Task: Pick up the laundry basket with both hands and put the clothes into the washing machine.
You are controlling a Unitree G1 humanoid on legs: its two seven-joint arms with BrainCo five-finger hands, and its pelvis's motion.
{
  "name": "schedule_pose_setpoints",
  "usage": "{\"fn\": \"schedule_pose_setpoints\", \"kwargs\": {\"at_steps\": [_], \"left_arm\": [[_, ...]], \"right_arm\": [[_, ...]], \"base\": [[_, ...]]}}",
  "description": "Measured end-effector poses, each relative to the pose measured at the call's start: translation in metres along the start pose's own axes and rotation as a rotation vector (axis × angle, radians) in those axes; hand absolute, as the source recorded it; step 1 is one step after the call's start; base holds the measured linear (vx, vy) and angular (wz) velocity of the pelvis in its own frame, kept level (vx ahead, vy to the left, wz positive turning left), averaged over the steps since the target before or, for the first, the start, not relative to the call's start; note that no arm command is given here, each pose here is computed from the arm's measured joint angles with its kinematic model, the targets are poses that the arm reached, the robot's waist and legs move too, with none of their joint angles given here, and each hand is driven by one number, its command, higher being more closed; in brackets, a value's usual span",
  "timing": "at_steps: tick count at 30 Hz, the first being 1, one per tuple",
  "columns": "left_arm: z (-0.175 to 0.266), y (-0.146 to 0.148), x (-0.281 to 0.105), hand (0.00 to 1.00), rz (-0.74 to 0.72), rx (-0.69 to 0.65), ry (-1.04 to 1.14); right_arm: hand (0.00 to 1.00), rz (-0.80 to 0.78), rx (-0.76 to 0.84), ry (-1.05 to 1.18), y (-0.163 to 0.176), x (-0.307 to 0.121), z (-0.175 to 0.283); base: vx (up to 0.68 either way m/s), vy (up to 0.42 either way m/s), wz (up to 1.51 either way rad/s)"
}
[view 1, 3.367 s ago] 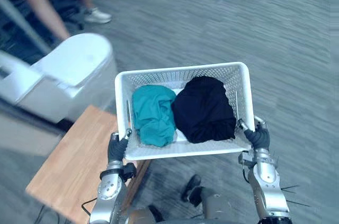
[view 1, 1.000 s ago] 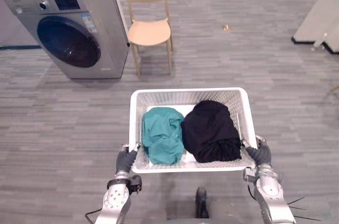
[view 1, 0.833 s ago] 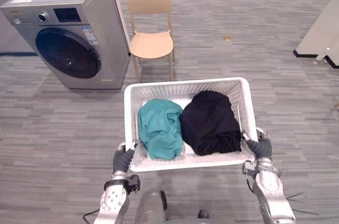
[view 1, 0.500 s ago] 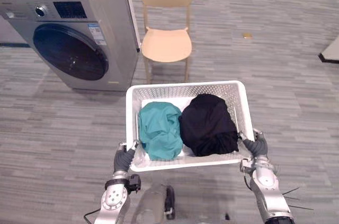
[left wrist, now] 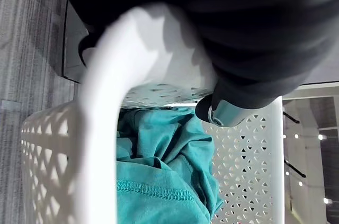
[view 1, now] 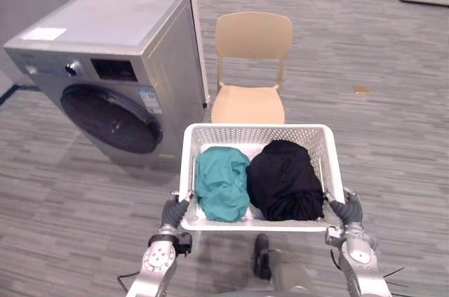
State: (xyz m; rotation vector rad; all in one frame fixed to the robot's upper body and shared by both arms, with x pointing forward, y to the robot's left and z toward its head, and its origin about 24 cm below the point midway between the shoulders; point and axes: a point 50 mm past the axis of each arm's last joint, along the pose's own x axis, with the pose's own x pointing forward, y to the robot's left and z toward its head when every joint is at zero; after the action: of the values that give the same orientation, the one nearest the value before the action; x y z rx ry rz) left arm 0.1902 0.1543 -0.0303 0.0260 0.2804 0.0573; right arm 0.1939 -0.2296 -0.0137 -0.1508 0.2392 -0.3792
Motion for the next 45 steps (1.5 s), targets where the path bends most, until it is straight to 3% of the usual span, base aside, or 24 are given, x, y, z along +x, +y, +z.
{"fn": "schedule_pose_setpoints", "kwargs": {"at_steps": [8, 19, 33, 36, 41, 45], "left_arm": [[0.001, 0.005, -0.012, 1.00, 0.023, -0.042, -0.033], [-0.015, 0.015, -0.007, 1.00, 0.042, 0.019, 0.063], [-0.018, 0.037, 0.015, 1.00, 0.118, 0.080, 0.093], [0.003, 0.037, 0.036, 1.00, 0.137, 0.079, 0.020], [0.080, 0.040, 0.086, 1.00, 0.195, 0.096, -0.208], [0.108, 0.038, 0.105, 1.00, 0.224, 0.076, -0.262]], "right_arm": [[1.00, -0.014, 0.064, -0.151, 0.004, -0.001, 0.030], [1.00, 0.015, 0.040, 0.095, 0.018, -0.003, -0.024], [1.00, 0.139, -0.015, 0.094, 0.048, 0.015, -0.019], [1.00, 0.149, -0.007, 0.050, 0.055, 0.034, -0.002], [1.00, 0.143, 0.038, -0.085, 0.075, 0.074, 0.056], [1.00, 0.112, 0.069, -0.179, 0.078, 0.090, 0.096]], "base": [[0.54, 0.182, -0.55], [0.30, 0.267, -0.33], [0.08, -0.085, -0.18], [-0.10, -0.029, -0.20], [-0.25, -0.015, 0.19], [-0.21, -0.026, 0.36]]}}
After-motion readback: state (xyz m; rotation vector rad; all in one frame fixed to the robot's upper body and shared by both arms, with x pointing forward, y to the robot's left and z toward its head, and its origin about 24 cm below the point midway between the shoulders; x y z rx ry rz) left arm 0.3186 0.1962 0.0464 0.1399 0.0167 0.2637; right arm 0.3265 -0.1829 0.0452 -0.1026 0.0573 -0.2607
